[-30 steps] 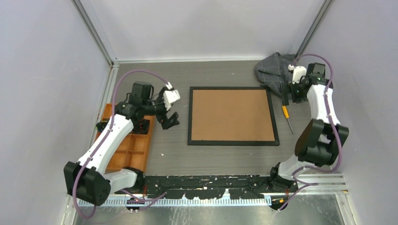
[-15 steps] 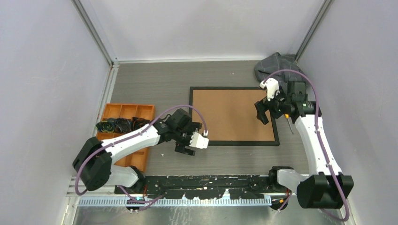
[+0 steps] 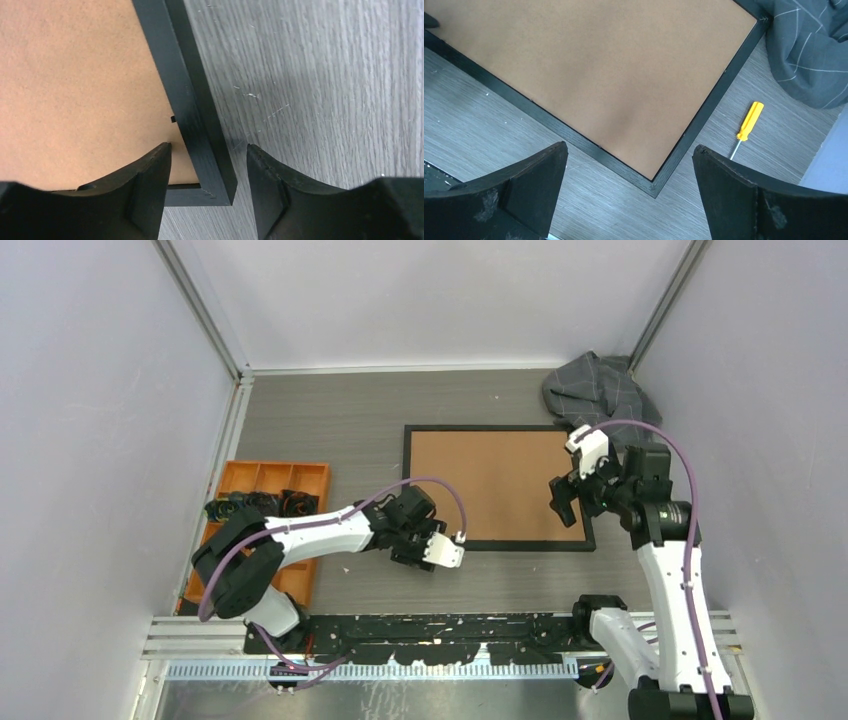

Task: Take the photo out of the frame
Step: Turn over the photo frame at the center of the board.

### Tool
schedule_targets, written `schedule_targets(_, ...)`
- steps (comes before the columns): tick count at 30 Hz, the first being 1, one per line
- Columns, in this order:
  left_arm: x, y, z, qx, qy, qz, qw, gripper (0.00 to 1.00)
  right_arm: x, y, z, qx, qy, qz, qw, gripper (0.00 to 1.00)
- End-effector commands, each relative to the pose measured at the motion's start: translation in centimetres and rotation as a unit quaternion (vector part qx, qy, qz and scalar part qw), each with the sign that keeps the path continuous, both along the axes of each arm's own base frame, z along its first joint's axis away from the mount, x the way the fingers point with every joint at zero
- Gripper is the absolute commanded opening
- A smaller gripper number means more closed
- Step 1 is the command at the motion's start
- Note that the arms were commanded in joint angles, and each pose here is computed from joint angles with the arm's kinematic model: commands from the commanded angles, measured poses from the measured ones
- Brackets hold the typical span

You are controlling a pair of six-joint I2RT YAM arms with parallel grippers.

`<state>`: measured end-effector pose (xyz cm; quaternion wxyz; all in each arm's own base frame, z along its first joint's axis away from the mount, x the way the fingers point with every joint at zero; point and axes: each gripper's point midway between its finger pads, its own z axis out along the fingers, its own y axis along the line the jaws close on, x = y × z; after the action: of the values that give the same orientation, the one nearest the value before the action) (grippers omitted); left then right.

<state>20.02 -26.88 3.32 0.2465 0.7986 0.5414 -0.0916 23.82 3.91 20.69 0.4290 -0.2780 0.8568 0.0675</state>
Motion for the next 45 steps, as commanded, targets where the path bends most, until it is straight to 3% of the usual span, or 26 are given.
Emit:
schedule_targets(1,1.0,-0.6,-0.2,-0.001,-0.003,0.033,0.999,0.55,-1.9,0.3,0.9,-0.013,-0.017,0.031,0.999,1.0)
schedule_targets(7,0.5,-0.1,-1.4,0.021,0.026,0.051,0.998,0.34,-6.8,0.1,-3.1,-0.102,0.052,0.178,0.977,1.0)
schedule_targets(12,-1.1,0.1,-2.5,0.043,0.082,0.062,0.994,0.03,-7.9,-0.3,-5.8,-0.135,0.074,0.232,0.961,1.0)
schedule_targets(13,-1.2,0.3,-2.7,0.05,0.085,0.064,0.993,0.01,-7.9,-0.1,-6.1,-0.132,0.075,0.236,0.96,1.0)
schedule_targets(22,-0.9,0.5,-2.8,0.054,0.088,0.102,0.989,0.0,-4.4,0.8,-9.5,-0.119,0.029,0.228,0.966,1.0)
schedule_targets(28,0.4,0.4,-2.0,0.046,0.059,0.126,0.989,0.0,-2.7,0.7,-13.5,-0.188,-0.011,0.277,0.942,1.0)
schedule_targets(37,0.1,-0.8,1.1,0.008,0.065,0.116,0.991,0.0,0.1,1.5,-15.2,-0.261,-0.08,0.294,0.916,1.0)
schedule_targets(45,0.4,-1.5,3.6,-0.021,0.054,0.11,0.992,0.0,-0.4,3.4,-16.7,-0.302,-0.095,0.346,0.883,1.0)
